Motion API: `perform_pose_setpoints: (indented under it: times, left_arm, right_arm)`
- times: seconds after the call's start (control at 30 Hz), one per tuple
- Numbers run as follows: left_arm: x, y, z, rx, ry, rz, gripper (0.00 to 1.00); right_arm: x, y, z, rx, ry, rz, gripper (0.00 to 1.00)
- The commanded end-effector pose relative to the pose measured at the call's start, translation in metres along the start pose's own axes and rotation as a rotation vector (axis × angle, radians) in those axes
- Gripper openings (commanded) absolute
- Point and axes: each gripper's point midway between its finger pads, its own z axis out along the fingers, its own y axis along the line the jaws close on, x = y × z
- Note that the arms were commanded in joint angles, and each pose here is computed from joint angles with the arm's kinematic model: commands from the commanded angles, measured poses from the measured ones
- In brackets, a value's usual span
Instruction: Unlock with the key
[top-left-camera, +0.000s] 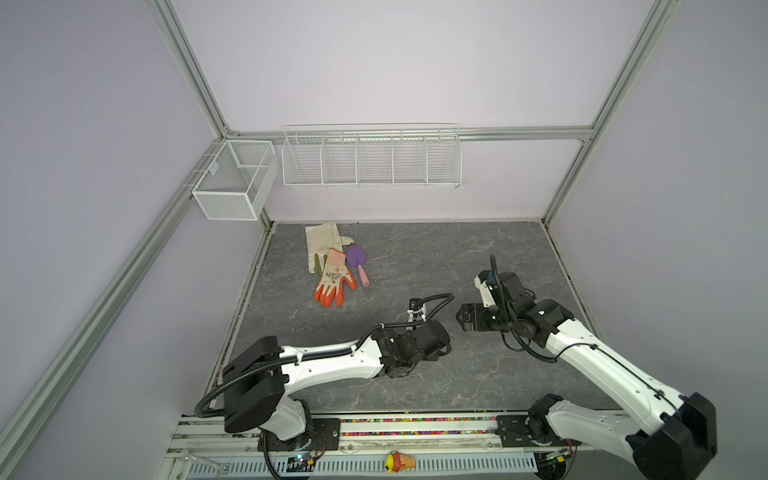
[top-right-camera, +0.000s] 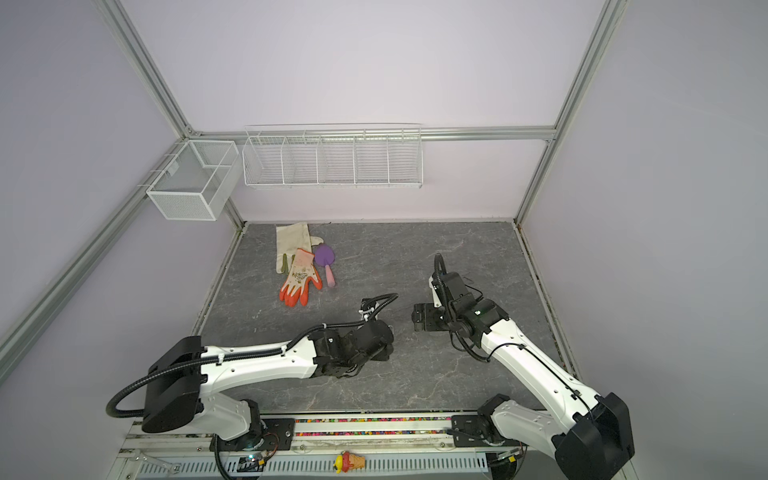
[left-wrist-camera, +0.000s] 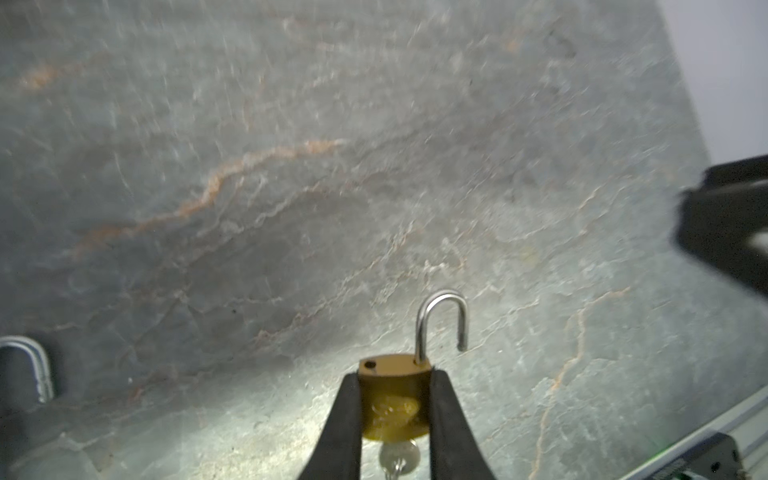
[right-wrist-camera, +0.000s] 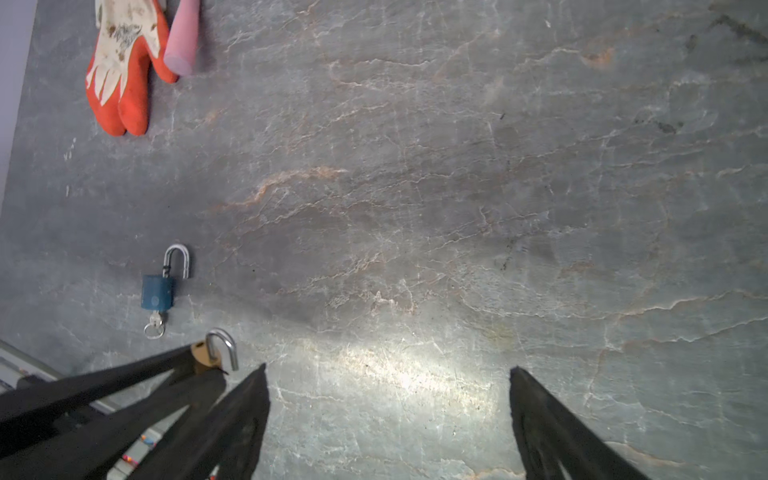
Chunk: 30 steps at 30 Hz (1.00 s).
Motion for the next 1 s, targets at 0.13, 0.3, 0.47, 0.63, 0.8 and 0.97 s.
perform_pose_setpoints:
  times: [0.13, 0.3, 0.47, 0.63, 0.8, 0.97]
  left_arm:
    - [0.023, 0.006, 0.027, -0.14, 0.105, -0.044, 0.0]
    - [0.027, 0.012, 0.045, -0.244, 0.119, -0.037, 0.0]
    - [0.035, 0.008, 0.059, -0.248, 0.138, -0.051, 0.0]
    - [0.039, 0.015, 0.066, -0.281, 0.136, -0.062, 0.0]
    - [0.044, 0.018, 0.072, -0.293, 0.153, -0.066, 0.0]
    - [0.048, 0.017, 0.076, -0.281, 0.168, -0.077, 0.0]
  right_arm:
    - [0.007, -0.013, 0.013, -0.032, -0.002, 0.104, 0.91]
    - [0.01, -0.021, 0.017, -0.029, -0.006, 0.134, 0.91]
    - [0.012, -0.028, 0.021, -0.036, 0.0, 0.17, 0.91]
    - [0.013, -0.033, 0.023, -0.036, 0.004, 0.184, 0.91]
    - [0.012, -0.034, 0.025, -0.041, 0.001, 0.188, 0.91]
    - [0.013, -0.034, 0.026, -0.041, 0.008, 0.188, 0.91]
